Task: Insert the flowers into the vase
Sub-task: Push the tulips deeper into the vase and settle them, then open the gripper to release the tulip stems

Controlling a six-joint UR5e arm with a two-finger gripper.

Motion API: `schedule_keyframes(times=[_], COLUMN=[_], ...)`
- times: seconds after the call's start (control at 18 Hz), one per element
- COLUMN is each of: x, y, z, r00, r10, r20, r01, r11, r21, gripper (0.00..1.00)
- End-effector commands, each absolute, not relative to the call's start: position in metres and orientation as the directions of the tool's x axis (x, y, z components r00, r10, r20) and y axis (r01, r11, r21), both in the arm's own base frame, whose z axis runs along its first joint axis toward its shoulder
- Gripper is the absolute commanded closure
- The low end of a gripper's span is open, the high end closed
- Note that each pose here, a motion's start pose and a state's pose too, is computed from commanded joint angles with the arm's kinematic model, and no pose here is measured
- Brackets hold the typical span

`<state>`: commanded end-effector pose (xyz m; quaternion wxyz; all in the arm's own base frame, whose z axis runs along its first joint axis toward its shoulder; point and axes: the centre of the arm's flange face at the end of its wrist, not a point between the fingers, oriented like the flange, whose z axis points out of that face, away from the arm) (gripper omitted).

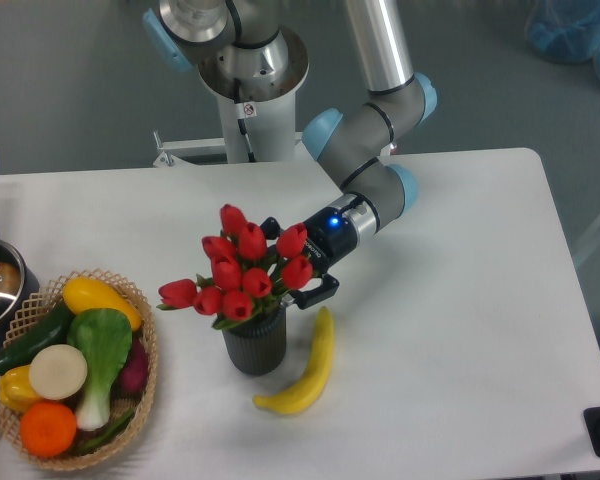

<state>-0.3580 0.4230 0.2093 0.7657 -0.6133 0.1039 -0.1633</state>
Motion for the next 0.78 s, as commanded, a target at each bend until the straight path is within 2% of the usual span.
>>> schedule_keyframes(times=[0.5, 0.61, 0.78], x=[-0.353, -0.357, -0.369], y=[0.420, 0.416, 0.401], z=[0.210, 0.210, 0.226], r00=[0.926, 0.929, 0.941], r10=[-0.377, -0.369, -0.339], r20=[0.023, 0.020, -0.014], r01=[0.097, 0.092, 0.046], r11=[0.177, 0.177, 0.170], r21=[-0.980, -0.980, -0.984], gripper=[0.30, 0.27, 0.15])
